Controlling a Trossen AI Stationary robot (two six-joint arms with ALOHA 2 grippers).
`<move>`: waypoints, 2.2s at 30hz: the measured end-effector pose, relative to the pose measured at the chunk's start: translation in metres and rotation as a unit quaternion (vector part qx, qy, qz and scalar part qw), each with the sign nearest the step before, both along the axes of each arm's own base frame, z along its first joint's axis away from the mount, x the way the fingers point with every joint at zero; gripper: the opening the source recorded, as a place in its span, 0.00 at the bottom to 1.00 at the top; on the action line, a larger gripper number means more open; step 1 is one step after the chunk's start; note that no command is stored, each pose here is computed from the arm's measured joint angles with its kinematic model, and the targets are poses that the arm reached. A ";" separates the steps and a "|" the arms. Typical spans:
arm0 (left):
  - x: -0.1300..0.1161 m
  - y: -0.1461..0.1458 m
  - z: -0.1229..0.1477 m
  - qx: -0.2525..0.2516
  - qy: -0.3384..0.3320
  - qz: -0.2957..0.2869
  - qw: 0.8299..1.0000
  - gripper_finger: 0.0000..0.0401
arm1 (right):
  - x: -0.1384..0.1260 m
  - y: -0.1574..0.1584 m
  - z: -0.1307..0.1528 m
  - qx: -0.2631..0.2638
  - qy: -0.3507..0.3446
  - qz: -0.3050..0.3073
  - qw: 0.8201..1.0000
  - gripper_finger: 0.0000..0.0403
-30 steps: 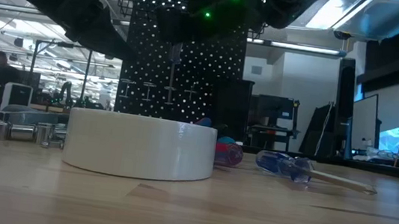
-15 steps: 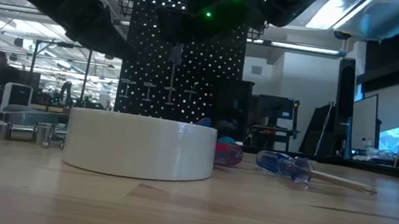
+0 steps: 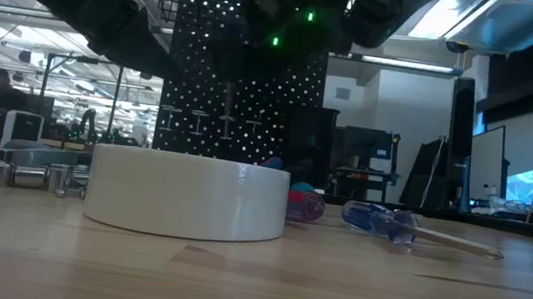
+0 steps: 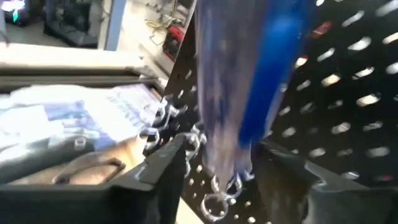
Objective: Hang tools onto peg board
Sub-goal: Hang the blue screwdriver on the pegboard
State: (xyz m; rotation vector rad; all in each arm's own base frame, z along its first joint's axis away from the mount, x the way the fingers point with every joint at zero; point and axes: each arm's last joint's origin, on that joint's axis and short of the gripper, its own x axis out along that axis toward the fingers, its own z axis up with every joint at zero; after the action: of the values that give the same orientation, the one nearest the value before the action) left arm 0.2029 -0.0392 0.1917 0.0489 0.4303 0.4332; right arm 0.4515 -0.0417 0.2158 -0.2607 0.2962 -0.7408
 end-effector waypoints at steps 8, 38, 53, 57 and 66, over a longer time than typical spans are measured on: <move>0.000 0.000 0.000 0.000 0.000 0.000 1.000 0.34 | 0.000 -0.002 0.007 0.002 -0.020 -0.002 1.000 0.57; -0.002 -0.001 -0.005 -0.032 0.020 -0.016 0.999 0.35 | -0.024 0.079 0.045 -0.060 0.106 0.192 0.974 0.55; -0.001 -0.004 -0.010 -0.162 0.000 -0.006 0.987 0.54 | -0.105 0.124 0.029 0.137 0.276 0.294 0.905 0.55; 0.007 -0.013 -0.015 -0.151 0.024 -0.028 0.988 0.51 | -0.127 0.135 -0.005 0.159 0.281 0.262 0.910 0.55; 0.077 -0.033 0.002 -0.100 0.088 -0.080 0.988 0.48 | -0.164 0.149 -0.047 0.252 0.225 0.176 0.925 0.55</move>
State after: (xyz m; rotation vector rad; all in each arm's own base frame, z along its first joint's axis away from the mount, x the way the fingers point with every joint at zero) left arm 0.2799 -0.0725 0.1934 -0.0733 0.6375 0.2261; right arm 0.2878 0.1068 0.1685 0.0137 0.8405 -0.2214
